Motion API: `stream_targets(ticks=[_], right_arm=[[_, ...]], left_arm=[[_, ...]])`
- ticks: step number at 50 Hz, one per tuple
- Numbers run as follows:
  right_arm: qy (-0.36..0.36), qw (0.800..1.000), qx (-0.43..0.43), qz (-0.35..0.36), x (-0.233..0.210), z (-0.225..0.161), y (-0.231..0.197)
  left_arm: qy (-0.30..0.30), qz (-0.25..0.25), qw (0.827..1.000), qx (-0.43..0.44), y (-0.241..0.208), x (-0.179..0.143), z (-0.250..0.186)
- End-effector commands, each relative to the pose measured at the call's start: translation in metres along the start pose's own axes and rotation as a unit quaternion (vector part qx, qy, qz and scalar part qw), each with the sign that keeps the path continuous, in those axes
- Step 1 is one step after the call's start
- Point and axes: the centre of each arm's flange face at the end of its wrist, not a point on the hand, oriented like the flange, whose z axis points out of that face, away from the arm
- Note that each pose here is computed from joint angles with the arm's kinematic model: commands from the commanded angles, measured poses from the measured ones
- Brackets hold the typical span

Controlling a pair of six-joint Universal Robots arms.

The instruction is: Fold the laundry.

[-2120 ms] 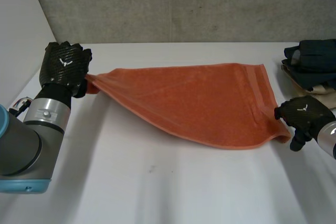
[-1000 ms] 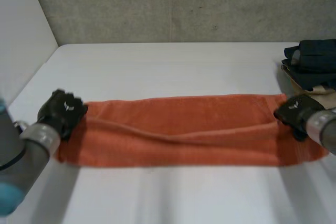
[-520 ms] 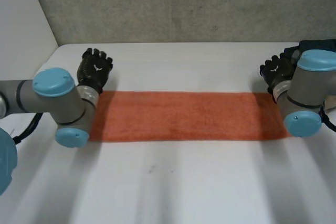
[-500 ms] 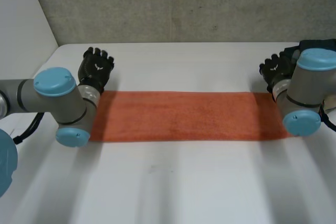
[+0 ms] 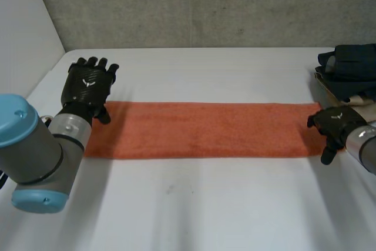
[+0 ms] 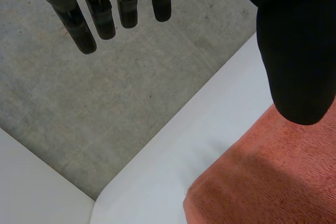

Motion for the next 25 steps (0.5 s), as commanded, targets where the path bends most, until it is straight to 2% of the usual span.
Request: stream_targets(ticks=[1,8,15,18,22,25], right_arm=[[0.037,0.999,0.032,0.002,0.015,0.019,0.015],[0.058,0.997,0.042,-0.008,0.018,0.037,0.024],[0.1,0.995,0.027,0.001,0.037,0.033,0.034],[0.137,0.99,0.017,0.002,0.067,0.023,0.039],[0.181,0.983,-0.021,-0.034,0.105,0.015,0.056],[0.2,0.974,-0.05,-0.092,0.122,0.011,0.063]], left_arm=[[-0.008,0.002,1.0,0.014,0.002,0.001,0.002],[-0.004,0.002,1.0,0.011,0.004,0.003,-0.001],[-0.005,0.001,1.0,0.011,0.003,0.002,-0.002],[-0.01,0.001,1.0,0.018,-0.002,-0.001,-0.002],[-0.011,0.0,1.0,0.02,-0.004,-0.002,-0.003],[-0.011,0.0,1.0,0.021,-0.005,-0.002,-0.005]])
